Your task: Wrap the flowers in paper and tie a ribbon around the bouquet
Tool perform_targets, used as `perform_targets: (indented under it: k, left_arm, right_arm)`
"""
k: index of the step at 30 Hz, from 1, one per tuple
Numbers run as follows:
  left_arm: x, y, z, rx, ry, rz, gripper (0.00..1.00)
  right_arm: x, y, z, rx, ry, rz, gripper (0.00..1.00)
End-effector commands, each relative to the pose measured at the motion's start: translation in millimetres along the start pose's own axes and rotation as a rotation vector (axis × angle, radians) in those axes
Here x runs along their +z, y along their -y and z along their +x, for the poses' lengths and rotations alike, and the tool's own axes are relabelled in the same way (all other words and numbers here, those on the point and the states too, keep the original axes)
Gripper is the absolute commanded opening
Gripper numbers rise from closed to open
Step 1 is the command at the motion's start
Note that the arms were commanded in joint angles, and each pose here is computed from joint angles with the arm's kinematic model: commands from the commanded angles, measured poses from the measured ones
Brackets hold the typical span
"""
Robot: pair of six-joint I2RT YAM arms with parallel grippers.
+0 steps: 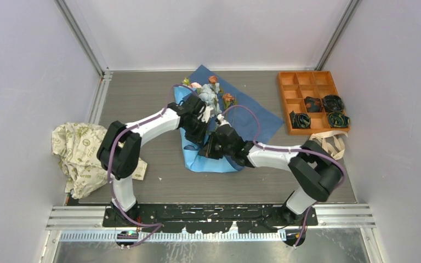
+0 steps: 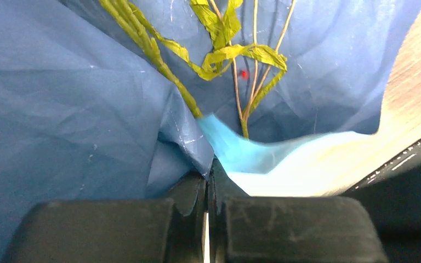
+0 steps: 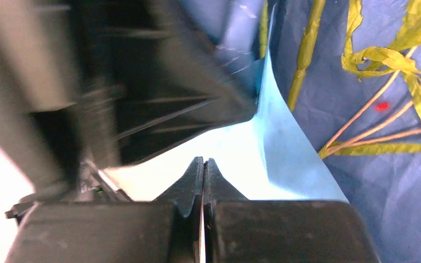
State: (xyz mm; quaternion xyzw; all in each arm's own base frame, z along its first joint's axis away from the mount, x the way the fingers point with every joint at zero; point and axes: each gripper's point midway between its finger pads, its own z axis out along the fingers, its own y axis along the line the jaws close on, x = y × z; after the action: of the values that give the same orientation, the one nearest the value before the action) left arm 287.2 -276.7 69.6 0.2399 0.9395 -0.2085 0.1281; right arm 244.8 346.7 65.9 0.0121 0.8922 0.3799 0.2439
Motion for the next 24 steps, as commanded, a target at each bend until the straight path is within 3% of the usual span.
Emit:
perform_targets:
  k: [1,5,8,10,13,18,24]
  left_arm:
    - [7,-1,-17,0.03,0.026,-0.019,0.0]
    - [12,-6,-14,0.029,0.014,-0.039,0.0]
    - [12,-6,-15,0.03,0.021,-0.043,0.0]
    - [9,-5,-16,0.027,0.024,-0.043,0.0]
    - [2,-4,-19,0.029,0.037,-0.047,0.0]
    - [-13,-1,-22,0.039,0.066,-0.054,0.0]
    - [-46,0,2,0.106,0.039,-0.053,0.0]
  right_arm:
    - [-31,-7,-33,0.078,0.131,-0.004,0.03]
    - [-58,39,-50,0.118,0.188,0.096,0.15]
    - [-68,28,-43,-0.061,0.098,0.031,0.24]
    - [-74,3,-29,-0.175,0.017,-0.097,0.22]
    - [-76,-28,-24,-0.161,-0.006,-0.263,0.13]
    - [-20,3,-11,-0.014,-0.053,-0.19,0.04]
    - [19,53,-2,0.052,-0.095,-0.062,0.01]
